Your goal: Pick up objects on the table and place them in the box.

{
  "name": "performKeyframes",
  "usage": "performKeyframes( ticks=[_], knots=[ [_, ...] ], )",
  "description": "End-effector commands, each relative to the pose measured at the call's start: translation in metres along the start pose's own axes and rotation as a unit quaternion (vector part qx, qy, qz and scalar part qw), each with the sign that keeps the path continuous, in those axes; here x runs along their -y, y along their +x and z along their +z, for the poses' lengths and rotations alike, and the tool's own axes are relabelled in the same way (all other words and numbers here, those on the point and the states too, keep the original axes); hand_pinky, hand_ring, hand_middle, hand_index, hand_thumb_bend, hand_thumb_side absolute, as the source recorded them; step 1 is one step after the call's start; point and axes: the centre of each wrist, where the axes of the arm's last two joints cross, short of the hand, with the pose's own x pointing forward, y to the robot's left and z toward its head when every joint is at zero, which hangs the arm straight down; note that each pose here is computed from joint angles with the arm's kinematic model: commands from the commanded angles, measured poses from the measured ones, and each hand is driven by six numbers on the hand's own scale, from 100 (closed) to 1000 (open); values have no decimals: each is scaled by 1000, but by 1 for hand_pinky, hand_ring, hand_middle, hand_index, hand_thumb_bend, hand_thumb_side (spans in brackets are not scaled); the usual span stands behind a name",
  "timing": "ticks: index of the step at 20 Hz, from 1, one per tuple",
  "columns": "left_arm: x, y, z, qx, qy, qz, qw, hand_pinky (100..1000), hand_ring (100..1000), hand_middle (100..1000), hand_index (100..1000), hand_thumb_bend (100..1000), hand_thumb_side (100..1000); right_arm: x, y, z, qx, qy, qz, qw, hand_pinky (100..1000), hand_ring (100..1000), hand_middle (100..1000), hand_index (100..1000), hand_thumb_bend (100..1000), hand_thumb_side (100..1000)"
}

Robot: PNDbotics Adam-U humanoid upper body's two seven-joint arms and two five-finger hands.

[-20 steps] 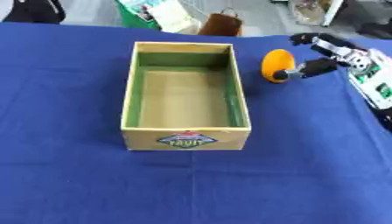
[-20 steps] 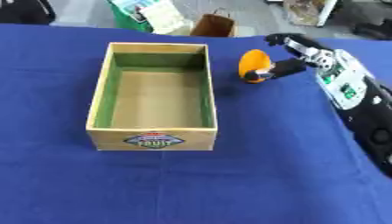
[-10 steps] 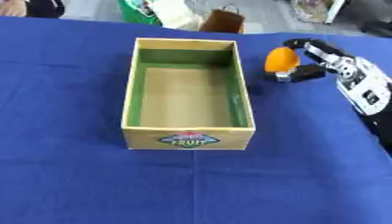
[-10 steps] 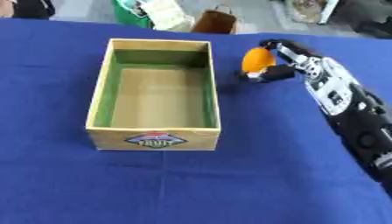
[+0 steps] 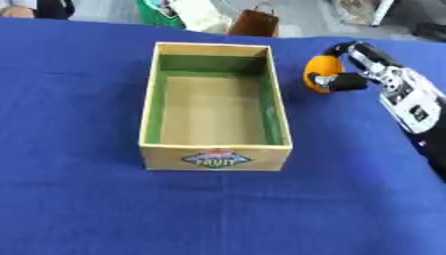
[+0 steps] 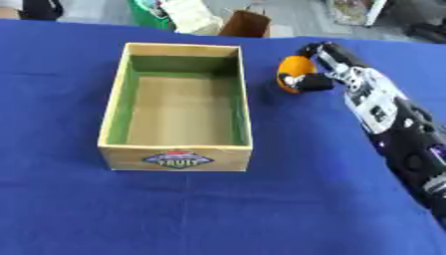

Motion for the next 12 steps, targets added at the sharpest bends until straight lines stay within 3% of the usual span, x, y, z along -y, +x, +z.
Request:
performKeyframes(
  ticks=[1, 6, 12],
  knots=[
    [1, 4, -4, 9, -4, 2, 1000, 526, 428, 459, 585, 100, 811, 17, 3, 2, 10, -7, 3, 1000, 855, 1000, 670, 820, 100, 387],
    [1, 5, -4, 9, -4, 2, 1000, 532, 429, 460, 586, 100, 802, 17, 2, 1, 1, -5, 19, 1000, 795, 932, 597, 740, 100, 355],
    [1, 6, -4, 8, -4, 2, 1000, 532, 429, 460, 585, 100, 798, 19, 4, 2, -2, -39, 14, 999, 745, 884, 607, 655, 100, 369]
  ],
)
